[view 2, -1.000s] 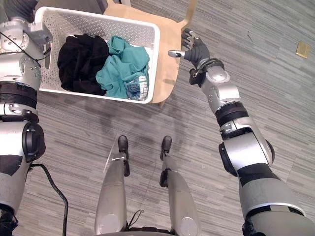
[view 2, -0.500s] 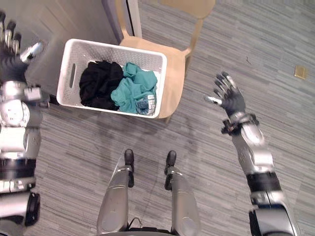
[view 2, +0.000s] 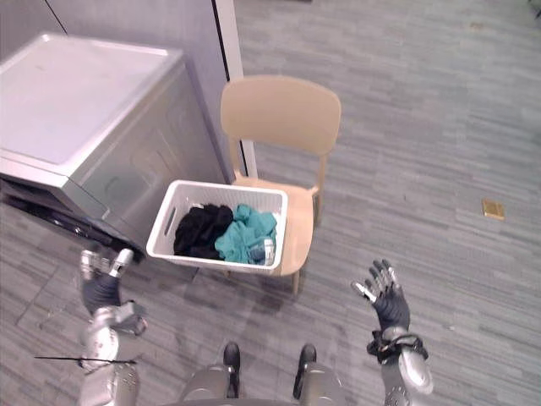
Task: Pick up the laundry basket with both hands and put the clothes into the washing machine.
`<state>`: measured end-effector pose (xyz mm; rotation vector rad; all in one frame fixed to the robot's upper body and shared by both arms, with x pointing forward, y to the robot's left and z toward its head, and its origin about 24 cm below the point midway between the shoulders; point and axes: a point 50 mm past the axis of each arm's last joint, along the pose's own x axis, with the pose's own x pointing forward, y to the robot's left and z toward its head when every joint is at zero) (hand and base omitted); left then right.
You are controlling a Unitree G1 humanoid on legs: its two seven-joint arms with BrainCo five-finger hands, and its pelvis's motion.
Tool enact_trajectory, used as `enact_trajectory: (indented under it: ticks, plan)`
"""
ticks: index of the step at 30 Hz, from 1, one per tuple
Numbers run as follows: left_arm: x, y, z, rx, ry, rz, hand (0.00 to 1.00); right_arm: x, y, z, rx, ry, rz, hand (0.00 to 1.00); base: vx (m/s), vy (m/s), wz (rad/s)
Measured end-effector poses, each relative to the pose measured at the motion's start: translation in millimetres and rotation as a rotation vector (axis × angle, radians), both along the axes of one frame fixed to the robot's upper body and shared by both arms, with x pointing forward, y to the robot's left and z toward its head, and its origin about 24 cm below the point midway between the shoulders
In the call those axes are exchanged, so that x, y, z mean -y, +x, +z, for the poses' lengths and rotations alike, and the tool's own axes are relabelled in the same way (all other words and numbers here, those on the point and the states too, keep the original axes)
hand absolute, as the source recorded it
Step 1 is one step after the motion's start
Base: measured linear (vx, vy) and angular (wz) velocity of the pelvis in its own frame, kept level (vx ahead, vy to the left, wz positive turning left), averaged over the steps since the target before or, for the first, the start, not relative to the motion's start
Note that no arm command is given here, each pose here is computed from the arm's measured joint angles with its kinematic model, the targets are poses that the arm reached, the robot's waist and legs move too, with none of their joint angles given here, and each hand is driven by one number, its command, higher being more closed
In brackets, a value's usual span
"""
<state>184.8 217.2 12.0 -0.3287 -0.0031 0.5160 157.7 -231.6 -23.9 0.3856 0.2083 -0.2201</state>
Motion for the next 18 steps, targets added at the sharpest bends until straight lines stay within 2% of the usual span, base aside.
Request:
enact_trajectory:
  ticks: [4,6,10,18]
  plan:
    - [31,-8,-40,-0.173,-0.088,-0.126,0.00,-28,-20,-43,-0.184,0.109,0.015,0.00,0.04,0.006,0.06]
    - [49,-12,-60,-0.263,-0.124,-0.207,0.00,-36,-36,-71,-0.338,0.122,0.004,0.00,0.01,0.014,0.13]
    - [68,-26,-96,-0.452,-0.174,-0.278,0.00,-53,-51,-109,-0.586,0.134,0.020,0.00,-0.02,0.014,0.03]
    - [69,-35,-109,-0.517,-0.198,-0.290,0.00,-72,-36,-118,-0.649,0.100,0.136,0.00,0.03,-0.040,0.48]
